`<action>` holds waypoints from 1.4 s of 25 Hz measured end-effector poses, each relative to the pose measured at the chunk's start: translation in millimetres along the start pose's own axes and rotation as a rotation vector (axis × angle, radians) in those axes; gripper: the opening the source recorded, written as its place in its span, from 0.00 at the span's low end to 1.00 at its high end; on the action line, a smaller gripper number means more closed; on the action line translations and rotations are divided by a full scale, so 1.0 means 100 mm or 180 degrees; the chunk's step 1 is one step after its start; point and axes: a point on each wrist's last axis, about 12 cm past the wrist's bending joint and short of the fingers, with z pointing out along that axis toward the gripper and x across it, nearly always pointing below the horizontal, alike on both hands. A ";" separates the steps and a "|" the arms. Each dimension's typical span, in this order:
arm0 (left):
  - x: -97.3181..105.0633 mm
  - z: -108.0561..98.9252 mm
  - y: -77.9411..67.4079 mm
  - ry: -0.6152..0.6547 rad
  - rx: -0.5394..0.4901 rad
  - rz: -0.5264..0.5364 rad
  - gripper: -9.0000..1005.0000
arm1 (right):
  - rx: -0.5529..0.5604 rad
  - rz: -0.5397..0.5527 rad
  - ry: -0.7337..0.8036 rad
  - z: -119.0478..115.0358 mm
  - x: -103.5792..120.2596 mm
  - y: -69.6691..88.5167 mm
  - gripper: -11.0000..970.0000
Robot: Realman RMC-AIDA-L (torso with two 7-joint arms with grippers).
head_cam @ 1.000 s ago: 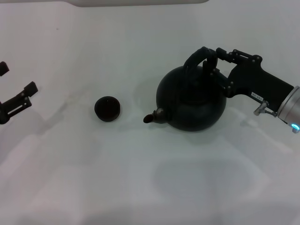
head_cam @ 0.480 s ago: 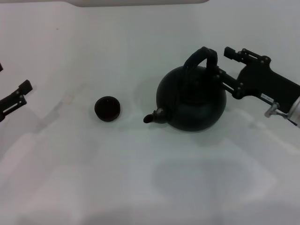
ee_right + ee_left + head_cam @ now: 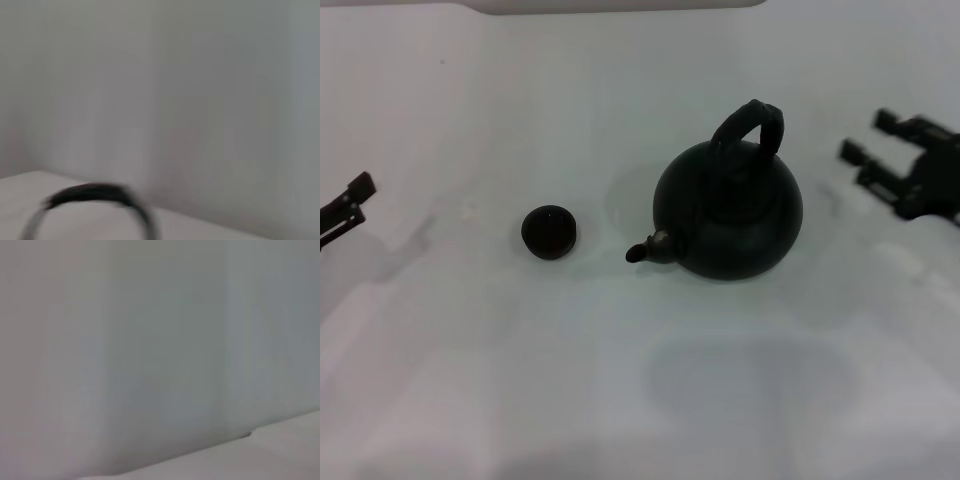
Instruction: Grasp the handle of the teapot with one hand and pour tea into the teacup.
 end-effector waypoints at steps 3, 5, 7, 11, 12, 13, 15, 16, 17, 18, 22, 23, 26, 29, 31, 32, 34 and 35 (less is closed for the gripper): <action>0.02 -0.03 0.03 0.0019 -0.0087 -0.0019 0.88 | 0.0390 -0.0021 -0.0067 -0.15 -0.03 -0.21 0.60; 0.03 -0.05 0.06 -0.0017 -0.0212 -0.0078 0.88 | 0.0840 -0.0068 -0.0139 -0.29 -0.04 -0.39 0.60; 0.04 -0.07 0.10 -0.0071 -0.0338 -0.0144 0.88 | 0.1013 -0.0102 -0.0165 -0.34 -0.04 -0.45 0.60; 0.05 -0.16 0.19 -0.0215 -0.0652 -0.0274 0.88 | 0.1513 -0.0172 -0.0163 -0.44 -0.03 -0.61 0.60; 0.04 -0.19 0.21 -0.0274 -0.0748 -0.0305 0.88 | 0.1627 -0.0152 -0.0159 -0.45 -0.02 -0.64 0.60; 0.04 -0.22 0.23 -0.0333 -0.0835 -0.0337 0.88 | 0.1728 -0.0129 -0.0147 -0.46 -0.01 -0.67 0.60; 0.05 -0.27 0.25 -0.0453 -0.0998 -0.0395 0.88 | 0.1908 -0.0108 -0.0130 -0.48 -0.01 -0.72 0.60; 0.06 -0.29 0.25 -0.0516 -0.1079 -0.0408 0.88 | 0.1968 -0.0126 -0.0118 -0.49 -0.01 -0.74 0.60; 0.07 -0.30 0.25 -0.0560 -0.1147 -0.0390 0.88 | 0.2027 -0.0156 -0.0101 -0.50 0.00 -0.76 0.60; 0.09 -0.29 0.24 -0.0622 -0.1248 -0.0352 0.88 | 0.2069 -0.0198 -0.0084 -0.50 0.00 -0.77 0.60; 0.14 -0.26 0.22 -0.0646 -0.1382 -0.0248 0.88 | 0.2124 -0.0347 -0.0057 -0.47 -0.01 -0.78 0.60; 0.16 -0.25 0.20 -0.0636 -0.1410 -0.0222 0.88 | 0.2135 -0.0358 -0.0060 -0.47 -0.01 -0.78 0.60; 0.23 -0.20 0.15 -0.0618 -0.1507 -0.0175 0.88 | 0.2172 -0.0369 -0.0089 -0.48 -0.02 -0.78 0.60; 0.30 -0.15 0.11 -0.0550 -0.1566 -0.0178 0.88 | 0.2175 -0.0436 -0.0081 -0.49 -0.02 -0.78 0.60; 0.33 -0.12 0.09 -0.0512 -0.1574 -0.0201 0.88 | 0.2174 -0.0460 -0.0074 -0.49 -0.01 -0.78 0.60; 0.34 -0.12 0.07 -0.0498 -0.1577 -0.0224 0.88 | 0.2181 -0.0470 -0.0073 -0.49 -0.01 -0.78 0.60; 0.36 -0.09 0.06 -0.0477 -0.1582 -0.0270 0.88 | 0.2221 -0.0463 -0.0063 -0.51 -0.01 -0.79 0.60; 0.37 -0.08 0.05 -0.0470 -0.1578 -0.0282 0.88 | 0.2261 -0.0443 -0.0044 -0.53 0.00 -0.80 0.60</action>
